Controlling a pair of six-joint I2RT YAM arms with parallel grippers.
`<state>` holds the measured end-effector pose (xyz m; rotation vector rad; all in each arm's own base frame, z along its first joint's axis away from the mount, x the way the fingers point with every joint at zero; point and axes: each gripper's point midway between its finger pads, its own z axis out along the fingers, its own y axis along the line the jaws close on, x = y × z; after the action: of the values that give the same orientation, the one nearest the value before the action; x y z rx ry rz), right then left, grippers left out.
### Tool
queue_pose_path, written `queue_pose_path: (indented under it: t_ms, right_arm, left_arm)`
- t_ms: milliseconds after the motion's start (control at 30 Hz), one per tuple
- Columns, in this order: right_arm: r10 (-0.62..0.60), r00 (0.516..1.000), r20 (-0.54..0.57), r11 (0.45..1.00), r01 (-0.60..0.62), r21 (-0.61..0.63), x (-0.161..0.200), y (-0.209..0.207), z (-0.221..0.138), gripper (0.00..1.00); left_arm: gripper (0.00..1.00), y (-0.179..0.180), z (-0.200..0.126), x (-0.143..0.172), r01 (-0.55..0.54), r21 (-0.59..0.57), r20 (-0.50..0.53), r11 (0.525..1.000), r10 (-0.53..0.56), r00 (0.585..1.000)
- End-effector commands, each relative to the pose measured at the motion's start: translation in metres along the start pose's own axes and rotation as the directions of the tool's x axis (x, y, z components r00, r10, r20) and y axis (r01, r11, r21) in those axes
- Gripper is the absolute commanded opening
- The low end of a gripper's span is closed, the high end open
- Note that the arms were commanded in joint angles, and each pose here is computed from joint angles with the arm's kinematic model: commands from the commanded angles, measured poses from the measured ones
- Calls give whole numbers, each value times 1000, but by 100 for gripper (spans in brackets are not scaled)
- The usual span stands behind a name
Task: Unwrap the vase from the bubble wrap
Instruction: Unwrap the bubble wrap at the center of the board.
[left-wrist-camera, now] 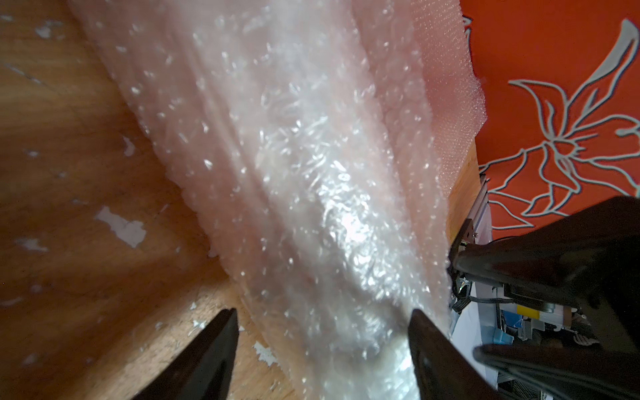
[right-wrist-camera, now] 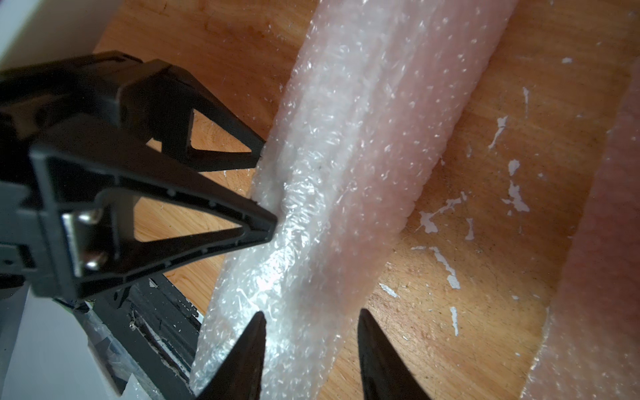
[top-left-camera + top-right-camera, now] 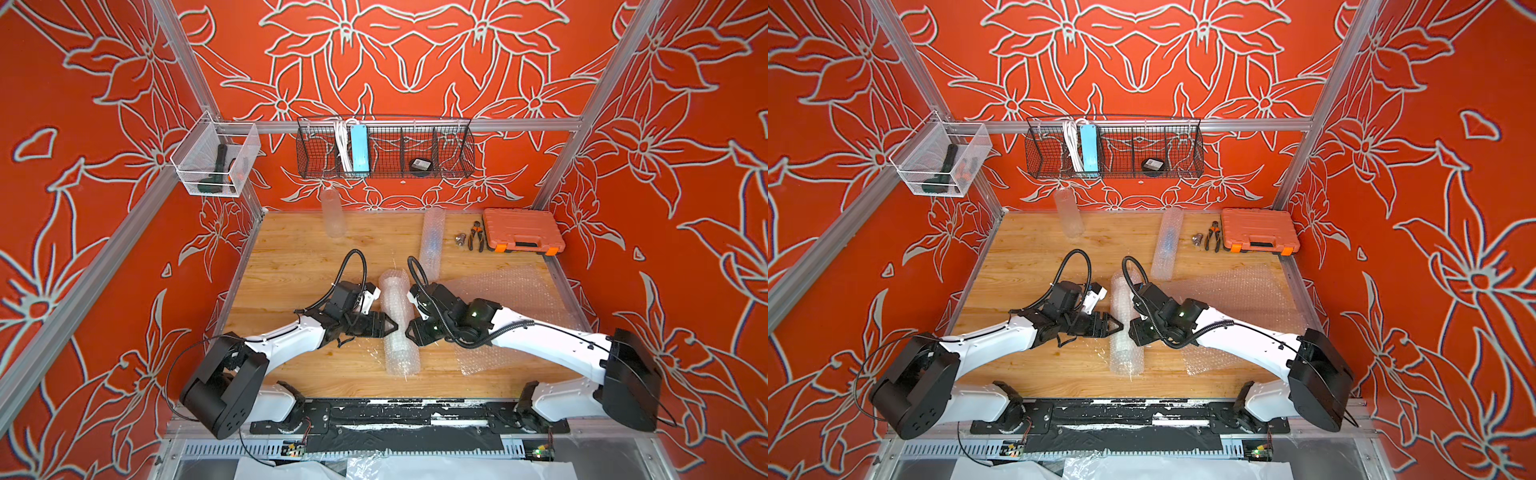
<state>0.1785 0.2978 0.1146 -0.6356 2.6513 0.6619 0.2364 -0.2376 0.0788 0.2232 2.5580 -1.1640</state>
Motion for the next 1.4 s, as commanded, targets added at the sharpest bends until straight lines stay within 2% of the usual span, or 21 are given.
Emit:
queue_pose_path:
  t_ms: [0, 467, 700, 1033, 1367]
  right_arm:
    - [21, 1000, 17, 1000, -21, 13, -10, 3, 2, 43]
    - [36, 999, 13, 999, -37, 28, -12, 2, 12, 42]
    - [50, 998, 37, 999, -50, 8, -17, 6, 11, 33]
    - [56, 997, 43, 997, -58, 46, -17, -2, 11, 36]
    - [52, 998, 24, 996, -54, 75, -11, -8, 15, 22]
  left_arm:
    - [75, 0, 3, 5, -11, 5, -18, 1000, 11, 1000]
    - [74, -3, 2, 5, -17, 15, -19, 1000, 17, 1000]
    - [74, -2, 2, 5, -20, 9, -18, 1000, 20, 1000]
    - [74, -2, 2, 6, -21, 8, -20, 1000, 21, 1000]
    - [74, -14, -5, -6, -45, 21, 7, 999, 45, 999]
